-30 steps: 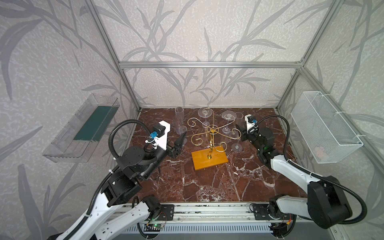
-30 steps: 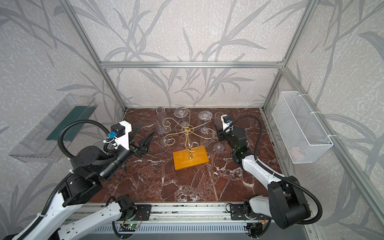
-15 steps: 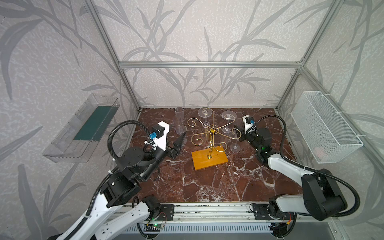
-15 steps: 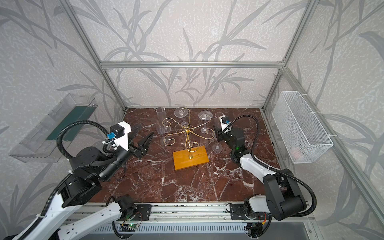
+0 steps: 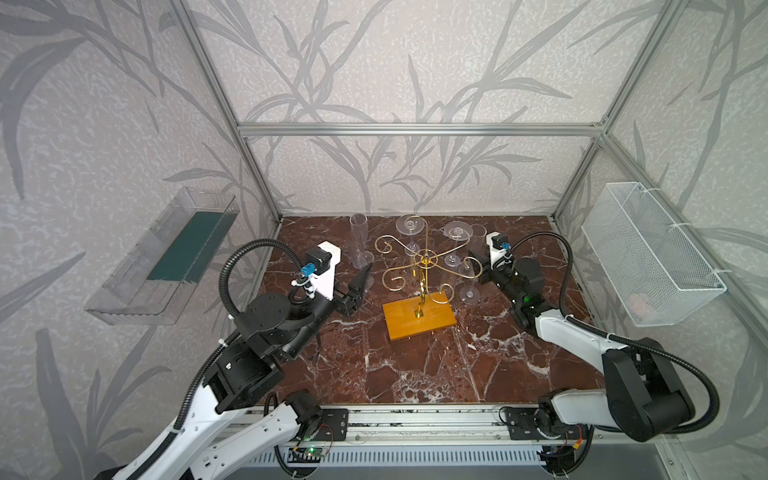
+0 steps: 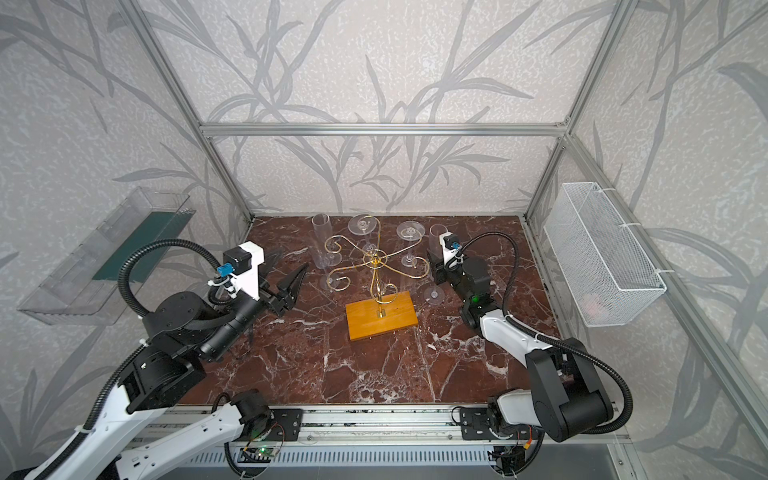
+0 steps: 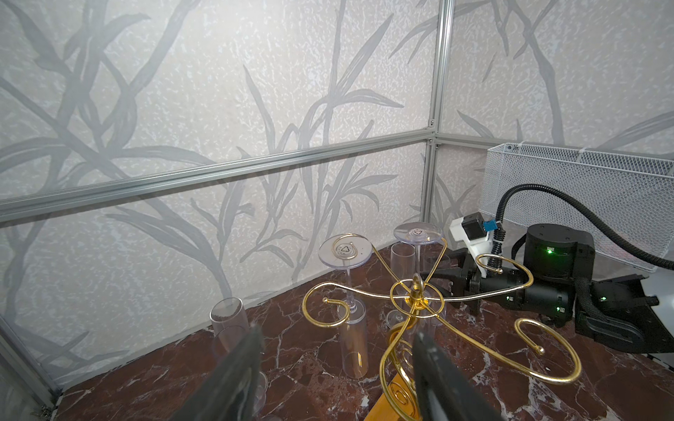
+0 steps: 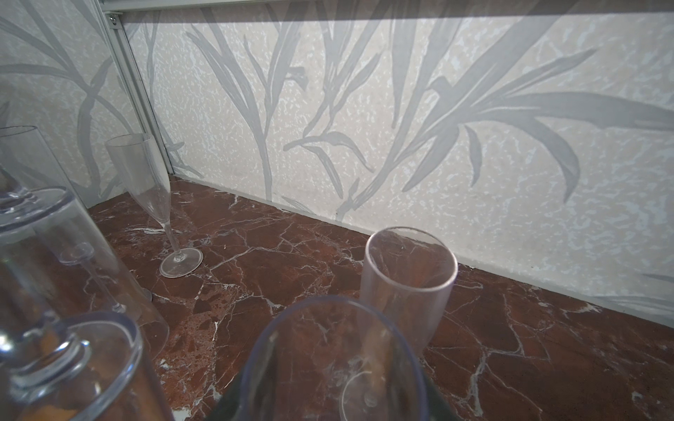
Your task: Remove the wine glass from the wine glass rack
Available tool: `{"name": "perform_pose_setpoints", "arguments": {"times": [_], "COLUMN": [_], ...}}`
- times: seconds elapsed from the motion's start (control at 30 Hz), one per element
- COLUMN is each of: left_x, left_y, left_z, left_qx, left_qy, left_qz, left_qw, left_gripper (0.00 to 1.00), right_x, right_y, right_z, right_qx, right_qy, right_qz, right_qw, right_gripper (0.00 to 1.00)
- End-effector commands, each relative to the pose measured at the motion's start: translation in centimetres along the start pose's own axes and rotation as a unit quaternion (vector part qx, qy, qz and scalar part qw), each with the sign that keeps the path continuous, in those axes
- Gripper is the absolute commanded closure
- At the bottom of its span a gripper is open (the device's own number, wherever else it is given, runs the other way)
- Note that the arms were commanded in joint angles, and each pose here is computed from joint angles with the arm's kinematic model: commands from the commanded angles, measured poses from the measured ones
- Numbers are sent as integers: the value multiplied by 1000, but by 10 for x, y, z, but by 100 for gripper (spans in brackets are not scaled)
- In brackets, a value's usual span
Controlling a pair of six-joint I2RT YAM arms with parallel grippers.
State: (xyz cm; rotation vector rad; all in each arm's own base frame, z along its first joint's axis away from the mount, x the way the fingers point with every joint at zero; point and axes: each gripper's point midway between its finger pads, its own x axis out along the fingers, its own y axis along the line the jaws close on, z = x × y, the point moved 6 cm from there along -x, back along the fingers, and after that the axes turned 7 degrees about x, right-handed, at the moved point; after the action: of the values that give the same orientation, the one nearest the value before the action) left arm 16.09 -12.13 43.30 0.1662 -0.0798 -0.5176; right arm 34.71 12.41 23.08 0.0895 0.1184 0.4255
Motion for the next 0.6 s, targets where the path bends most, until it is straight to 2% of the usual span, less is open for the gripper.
{"name": "perform_pose_setpoints", "arguments": {"times": [0.0, 0.23, 0.4, 0.57], "left_x": [4, 16, 30, 57], "left_y": [1, -1, 6, 18], "left_z": [5, 11, 18, 27], "left_qx": [13, 48, 86, 122], "left_qy": [-6, -9, -5, 8], "left_qz": [7, 10, 45, 63], "left_qw": [1000, 999, 995, 990], "left_gripper": [33, 30, 28, 27], "right_x": [-5, -10, -17, -33], "right_y": [-1, 0, 3, 5], "right_z": [-5, 2, 13, 43], "right_qx": [1, 3, 3, 0], "right_qy": [8, 1, -13, -52], "right_qz": [-2, 0, 5, -8], "right_qw": [1000, 1000, 1000, 999], "right_gripper": [48, 34, 28, 24]}}
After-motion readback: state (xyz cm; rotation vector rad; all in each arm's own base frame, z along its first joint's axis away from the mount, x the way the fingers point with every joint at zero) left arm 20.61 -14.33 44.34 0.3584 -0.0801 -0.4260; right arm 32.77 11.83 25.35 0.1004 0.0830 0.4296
